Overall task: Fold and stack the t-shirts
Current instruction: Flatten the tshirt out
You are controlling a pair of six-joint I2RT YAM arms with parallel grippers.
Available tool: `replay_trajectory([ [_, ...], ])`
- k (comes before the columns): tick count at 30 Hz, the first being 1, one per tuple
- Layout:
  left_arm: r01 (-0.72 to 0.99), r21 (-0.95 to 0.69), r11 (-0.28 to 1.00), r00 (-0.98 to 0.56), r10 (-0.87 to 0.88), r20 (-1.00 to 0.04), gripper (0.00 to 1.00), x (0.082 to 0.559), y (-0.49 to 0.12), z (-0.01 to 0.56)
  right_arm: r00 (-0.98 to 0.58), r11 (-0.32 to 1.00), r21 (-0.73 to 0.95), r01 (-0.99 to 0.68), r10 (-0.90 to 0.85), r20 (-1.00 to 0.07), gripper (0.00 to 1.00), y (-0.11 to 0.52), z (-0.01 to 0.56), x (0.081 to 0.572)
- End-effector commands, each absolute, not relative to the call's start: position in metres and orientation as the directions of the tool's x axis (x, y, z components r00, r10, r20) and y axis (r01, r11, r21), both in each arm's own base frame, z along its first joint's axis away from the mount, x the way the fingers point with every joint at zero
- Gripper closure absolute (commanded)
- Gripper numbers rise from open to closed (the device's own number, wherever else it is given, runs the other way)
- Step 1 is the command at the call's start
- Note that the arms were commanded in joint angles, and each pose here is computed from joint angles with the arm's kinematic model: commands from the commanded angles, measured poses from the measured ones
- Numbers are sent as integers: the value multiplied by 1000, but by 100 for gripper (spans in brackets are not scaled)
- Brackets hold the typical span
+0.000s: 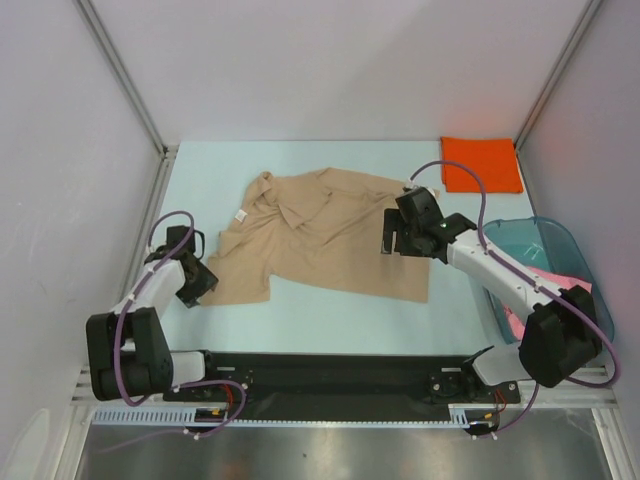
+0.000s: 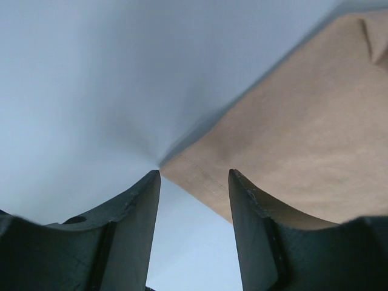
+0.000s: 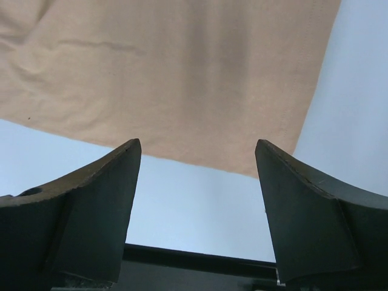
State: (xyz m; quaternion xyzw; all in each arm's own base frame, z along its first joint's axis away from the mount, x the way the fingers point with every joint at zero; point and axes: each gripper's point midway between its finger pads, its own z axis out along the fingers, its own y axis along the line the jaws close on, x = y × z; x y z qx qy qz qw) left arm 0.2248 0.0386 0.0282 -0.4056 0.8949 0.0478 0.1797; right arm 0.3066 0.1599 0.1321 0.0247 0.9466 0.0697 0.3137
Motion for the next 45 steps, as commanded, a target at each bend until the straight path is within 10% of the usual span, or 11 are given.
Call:
replay_trajectory([
  [1, -767, -24, 642, -587, -715, -381, 46, 224, 49, 24, -777, 975, 220, -24, 120, -618, 19, 165, 141, 309],
  [21, -794, 5, 607, -573, -746, -340, 63, 209, 47, -3, -807, 962, 271, -7, 155, -570, 19, 152, 126, 296],
  [27, -781, -82, 619, -550, -745, -377, 99, 218, 44, 20, -834, 914, 311, 259, 374, -405, 19, 125, 85, 278],
  [45, -446, -486, 752, -406, -654, -639, 100, 260, 10, 181, -433, 547, 249, 799, 811, -394, 31, 78, 60, 233],
])
